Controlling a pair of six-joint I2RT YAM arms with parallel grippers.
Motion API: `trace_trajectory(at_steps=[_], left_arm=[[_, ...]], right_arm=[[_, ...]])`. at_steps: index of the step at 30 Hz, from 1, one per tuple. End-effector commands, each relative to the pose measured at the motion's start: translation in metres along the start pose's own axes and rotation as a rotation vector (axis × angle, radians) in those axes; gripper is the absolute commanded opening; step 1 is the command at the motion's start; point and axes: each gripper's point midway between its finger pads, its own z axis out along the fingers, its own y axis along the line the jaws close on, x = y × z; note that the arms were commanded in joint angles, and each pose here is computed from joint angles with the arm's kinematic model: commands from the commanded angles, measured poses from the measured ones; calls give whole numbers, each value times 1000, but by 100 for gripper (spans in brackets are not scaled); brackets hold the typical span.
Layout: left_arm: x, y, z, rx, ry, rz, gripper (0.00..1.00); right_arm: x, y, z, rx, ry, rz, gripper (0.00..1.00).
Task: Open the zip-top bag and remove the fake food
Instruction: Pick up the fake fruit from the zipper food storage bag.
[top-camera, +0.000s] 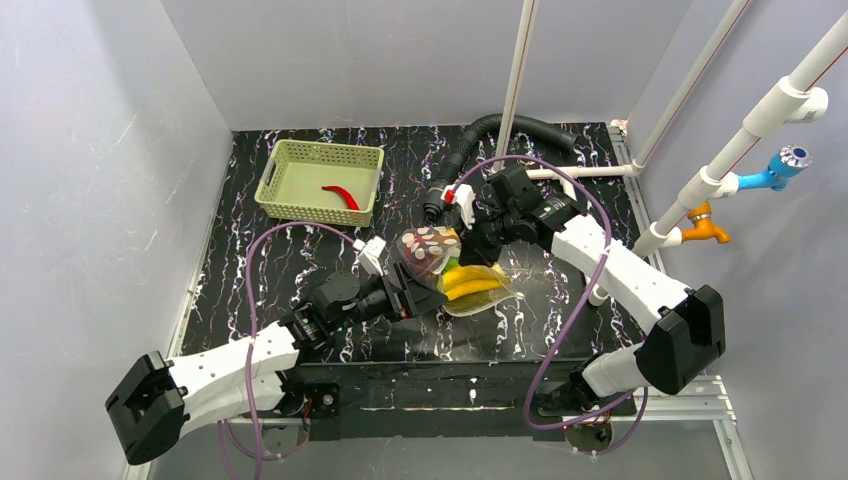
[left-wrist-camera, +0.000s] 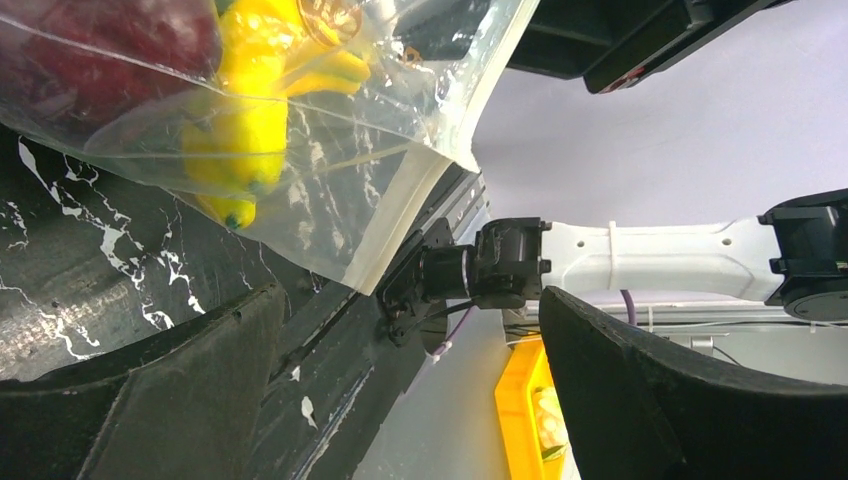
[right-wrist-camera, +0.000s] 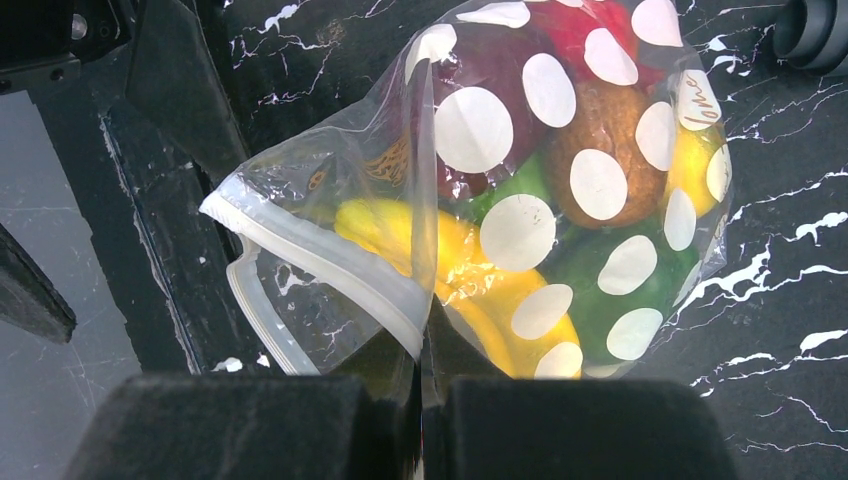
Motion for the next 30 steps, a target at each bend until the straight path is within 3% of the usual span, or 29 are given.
trace_trajectory(at_steps=[1, 6, 11, 17, 20, 23, 30], left_arm=[[0, -16, 0, 48, -7, 2, 98], [3, -12, -8, -12, -5, 23, 93], [-4, 15, -13, -225, -36, 31, 87], [-8, 31, 1, -369, -38, 26, 79], [-11, 53, 0, -500, -48, 46, 70], [-15, 73, -7, -607, -73, 70, 53], [-35, 88, -17, -708, -124, 173, 21]], right_arm=[[-15, 0, -6, 2, -45, -14, 1], [-20, 2, -3, -20, -47, 3, 1], [-26, 6, 5, -52, -31, 16, 1], [-26, 15, 18, -73, 11, -9, 1], [-25, 18, 24, -68, 30, -29, 1], [-23, 17, 25, -52, 40, -45, 1], [-24, 7, 23, 15, 58, -77, 1]])
